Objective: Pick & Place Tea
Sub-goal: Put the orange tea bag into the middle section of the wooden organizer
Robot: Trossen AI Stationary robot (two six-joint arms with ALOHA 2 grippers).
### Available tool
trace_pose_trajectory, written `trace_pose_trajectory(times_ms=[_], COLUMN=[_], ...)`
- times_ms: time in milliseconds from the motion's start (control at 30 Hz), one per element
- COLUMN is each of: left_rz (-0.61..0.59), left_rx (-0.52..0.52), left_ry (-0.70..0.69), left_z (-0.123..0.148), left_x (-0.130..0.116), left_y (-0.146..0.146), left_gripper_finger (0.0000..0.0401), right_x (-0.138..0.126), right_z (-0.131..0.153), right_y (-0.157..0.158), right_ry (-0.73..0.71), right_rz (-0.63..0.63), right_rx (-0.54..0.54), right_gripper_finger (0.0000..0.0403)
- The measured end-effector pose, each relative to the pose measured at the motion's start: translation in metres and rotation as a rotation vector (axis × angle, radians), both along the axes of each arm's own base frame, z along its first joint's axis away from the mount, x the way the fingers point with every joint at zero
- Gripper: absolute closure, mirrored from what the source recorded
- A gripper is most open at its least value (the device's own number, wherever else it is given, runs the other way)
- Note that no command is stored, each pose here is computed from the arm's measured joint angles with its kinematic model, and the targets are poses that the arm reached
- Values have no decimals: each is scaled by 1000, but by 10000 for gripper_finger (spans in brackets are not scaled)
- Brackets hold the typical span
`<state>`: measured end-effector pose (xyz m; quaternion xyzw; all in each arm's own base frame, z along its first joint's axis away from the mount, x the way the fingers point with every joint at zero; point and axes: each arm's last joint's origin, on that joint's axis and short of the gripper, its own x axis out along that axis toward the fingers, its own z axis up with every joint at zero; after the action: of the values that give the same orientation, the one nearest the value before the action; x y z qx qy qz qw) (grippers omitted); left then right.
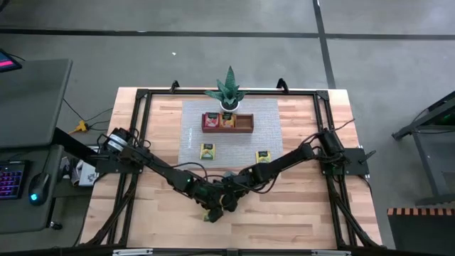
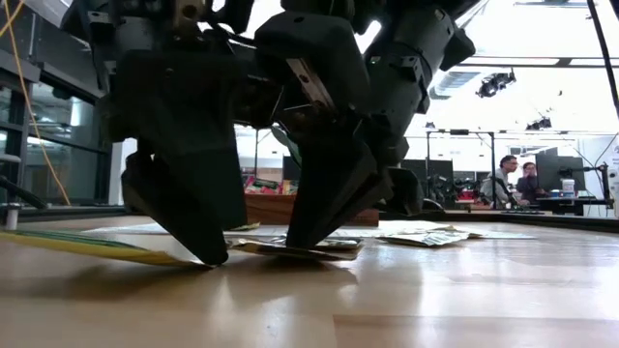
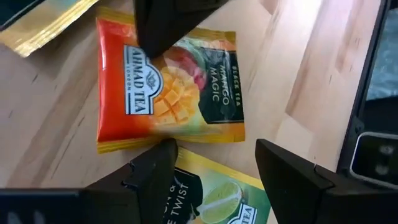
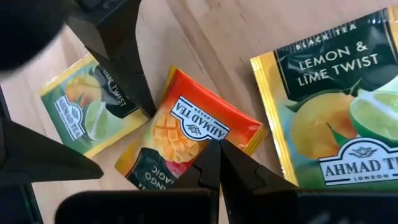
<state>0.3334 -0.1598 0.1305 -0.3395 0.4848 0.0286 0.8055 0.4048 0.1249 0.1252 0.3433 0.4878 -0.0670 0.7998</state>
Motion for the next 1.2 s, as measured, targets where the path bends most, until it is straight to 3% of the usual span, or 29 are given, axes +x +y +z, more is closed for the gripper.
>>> trace_pose_trajectory(times_ms=[267,933,1067,1200], left_rz=[171,237,243,243], left_rx=[-3,26,31,32], left_ry=[38,21,23,24], left_z=[-2,-2,-3,-3], left_x=[-1,-1,-1,-1], left_y=[5,7,7,7], left_gripper_finger=[176,178,208,268], right_x=[1,4,4,5], right_z=[0,3,3,4], right_y=[0,1,2,3], right_ry=[0,-54,-57,-64], right_rz=[-6,30,40,56], right_rx=[18,40,41,36], right_gripper_finger=[403,403,403,403])
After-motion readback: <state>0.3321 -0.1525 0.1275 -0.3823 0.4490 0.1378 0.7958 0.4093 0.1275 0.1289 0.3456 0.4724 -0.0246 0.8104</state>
